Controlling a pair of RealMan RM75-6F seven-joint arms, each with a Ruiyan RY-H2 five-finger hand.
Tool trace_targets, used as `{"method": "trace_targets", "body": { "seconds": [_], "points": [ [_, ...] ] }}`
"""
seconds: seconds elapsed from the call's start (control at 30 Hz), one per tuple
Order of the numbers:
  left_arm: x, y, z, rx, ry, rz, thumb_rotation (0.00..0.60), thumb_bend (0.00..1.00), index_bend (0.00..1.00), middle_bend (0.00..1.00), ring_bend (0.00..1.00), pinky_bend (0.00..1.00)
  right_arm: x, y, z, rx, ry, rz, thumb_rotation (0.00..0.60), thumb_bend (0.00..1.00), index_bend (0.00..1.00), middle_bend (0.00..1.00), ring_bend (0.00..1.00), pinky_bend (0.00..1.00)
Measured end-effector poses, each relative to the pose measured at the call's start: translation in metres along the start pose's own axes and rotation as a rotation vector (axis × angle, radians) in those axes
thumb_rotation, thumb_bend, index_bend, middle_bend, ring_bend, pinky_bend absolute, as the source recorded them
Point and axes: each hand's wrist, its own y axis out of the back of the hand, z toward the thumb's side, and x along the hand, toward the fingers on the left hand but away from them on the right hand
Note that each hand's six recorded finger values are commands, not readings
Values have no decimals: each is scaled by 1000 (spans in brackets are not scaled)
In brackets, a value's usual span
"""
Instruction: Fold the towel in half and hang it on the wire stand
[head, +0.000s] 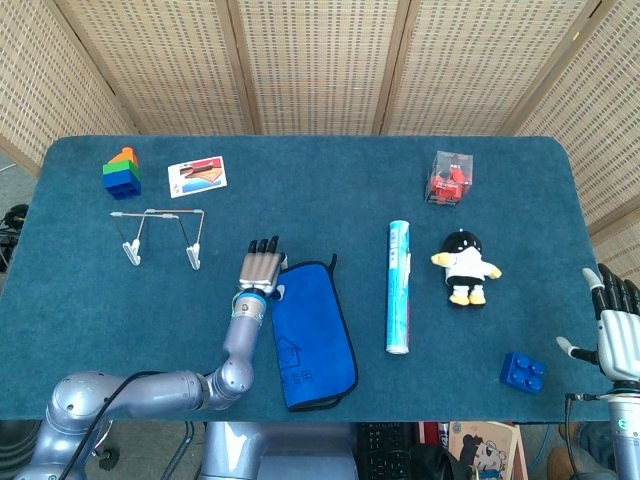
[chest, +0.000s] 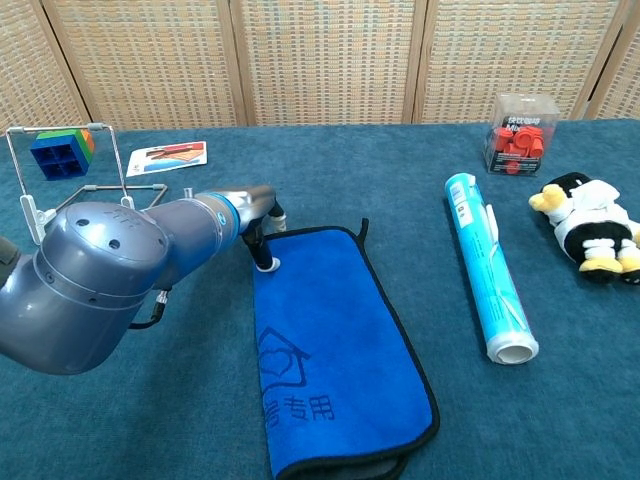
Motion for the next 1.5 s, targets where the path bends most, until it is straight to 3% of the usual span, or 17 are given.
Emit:
{"method": "trace_targets", "body": {
  "seconds": [0.63, 0.9, 1.33, 1.5],
  "points": [
    [-5, 1, 5, -9, -15, 4, 600, 371, 774, 0, 0, 0, 0, 0, 0, -5, 0, 4, 600, 0, 0, 0, 0, 0],
    [-4, 4, 5, -12, -13, 24, 600, 380, 777, 0, 0, 0, 0, -1, 0, -4, 0, 6, 600, 0, 0, 0, 0, 0],
    [-12, 11, 10, -24, -69, 54, 600, 768, 840, 0, 0, 0, 0, -2, 1, -7, 2, 9, 600, 0, 0, 0, 0, 0],
    [-20, 27, 15, -59, -114, 92, 600, 821, 855, 0, 0, 0, 1, -2, 2, -7, 6, 12, 600, 0, 0, 0, 0, 0]
  ]
}}
